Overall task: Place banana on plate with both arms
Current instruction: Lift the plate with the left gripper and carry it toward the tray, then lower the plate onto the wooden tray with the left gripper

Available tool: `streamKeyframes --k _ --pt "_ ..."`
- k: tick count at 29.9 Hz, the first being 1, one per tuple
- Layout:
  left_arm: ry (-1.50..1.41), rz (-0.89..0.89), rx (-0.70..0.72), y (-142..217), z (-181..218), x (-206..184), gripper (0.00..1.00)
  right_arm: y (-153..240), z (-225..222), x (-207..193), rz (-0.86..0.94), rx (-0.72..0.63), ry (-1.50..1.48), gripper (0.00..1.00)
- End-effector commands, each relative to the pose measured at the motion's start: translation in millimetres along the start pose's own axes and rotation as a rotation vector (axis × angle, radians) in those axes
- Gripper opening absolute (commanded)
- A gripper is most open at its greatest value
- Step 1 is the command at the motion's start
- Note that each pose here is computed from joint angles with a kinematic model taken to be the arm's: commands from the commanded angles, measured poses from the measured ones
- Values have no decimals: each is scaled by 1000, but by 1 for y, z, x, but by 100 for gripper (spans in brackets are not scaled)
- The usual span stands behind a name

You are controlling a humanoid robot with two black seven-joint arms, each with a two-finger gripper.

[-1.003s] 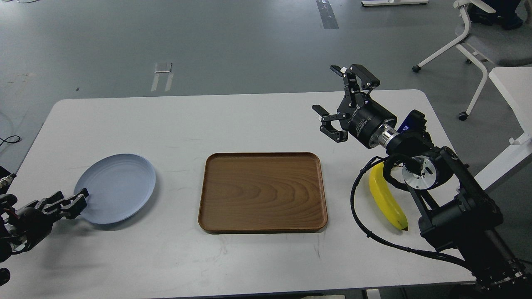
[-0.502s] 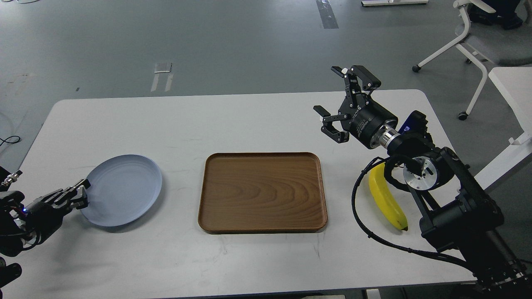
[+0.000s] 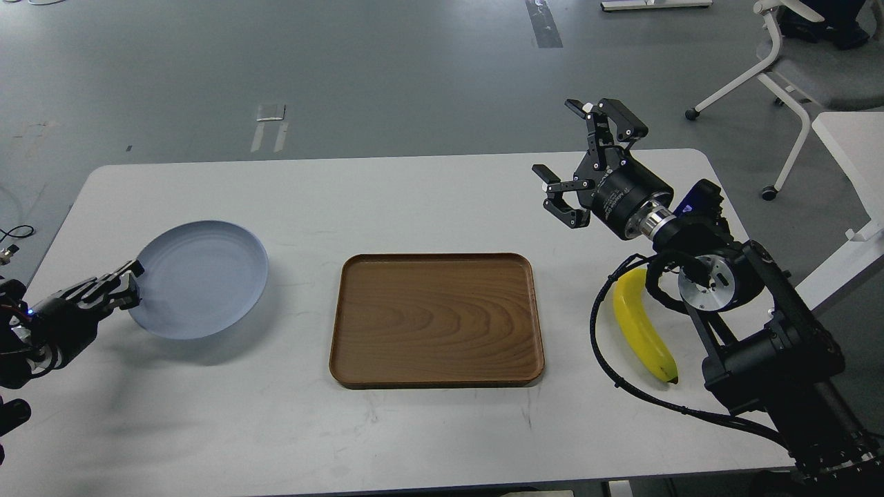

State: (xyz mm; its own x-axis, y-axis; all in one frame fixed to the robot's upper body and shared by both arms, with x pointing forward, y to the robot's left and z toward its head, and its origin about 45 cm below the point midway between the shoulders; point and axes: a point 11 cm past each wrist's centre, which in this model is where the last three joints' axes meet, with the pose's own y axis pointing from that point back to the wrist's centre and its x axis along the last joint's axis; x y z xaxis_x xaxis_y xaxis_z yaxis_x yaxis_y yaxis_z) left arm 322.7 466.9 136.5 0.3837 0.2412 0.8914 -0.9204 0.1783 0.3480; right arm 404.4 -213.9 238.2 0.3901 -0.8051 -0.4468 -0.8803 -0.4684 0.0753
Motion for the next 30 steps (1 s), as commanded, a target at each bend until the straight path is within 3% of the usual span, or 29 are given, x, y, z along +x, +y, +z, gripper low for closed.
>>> streamKeyframes --k 1,13,22,30 --pt "9 30 -93 -10 31 13 0 1 -3 3 9 8 0 100" --pt "-121 -98 -539 -27 166 -35 0 4 -9 8 21 22 2 100" --pt "-198 -201 -680 -58 227 -60 0 8 -7 12 32 22 -7 100" --pt "-264 -231 -708 -88 260 -78 0 11 -8 15 40 29 -9 100"
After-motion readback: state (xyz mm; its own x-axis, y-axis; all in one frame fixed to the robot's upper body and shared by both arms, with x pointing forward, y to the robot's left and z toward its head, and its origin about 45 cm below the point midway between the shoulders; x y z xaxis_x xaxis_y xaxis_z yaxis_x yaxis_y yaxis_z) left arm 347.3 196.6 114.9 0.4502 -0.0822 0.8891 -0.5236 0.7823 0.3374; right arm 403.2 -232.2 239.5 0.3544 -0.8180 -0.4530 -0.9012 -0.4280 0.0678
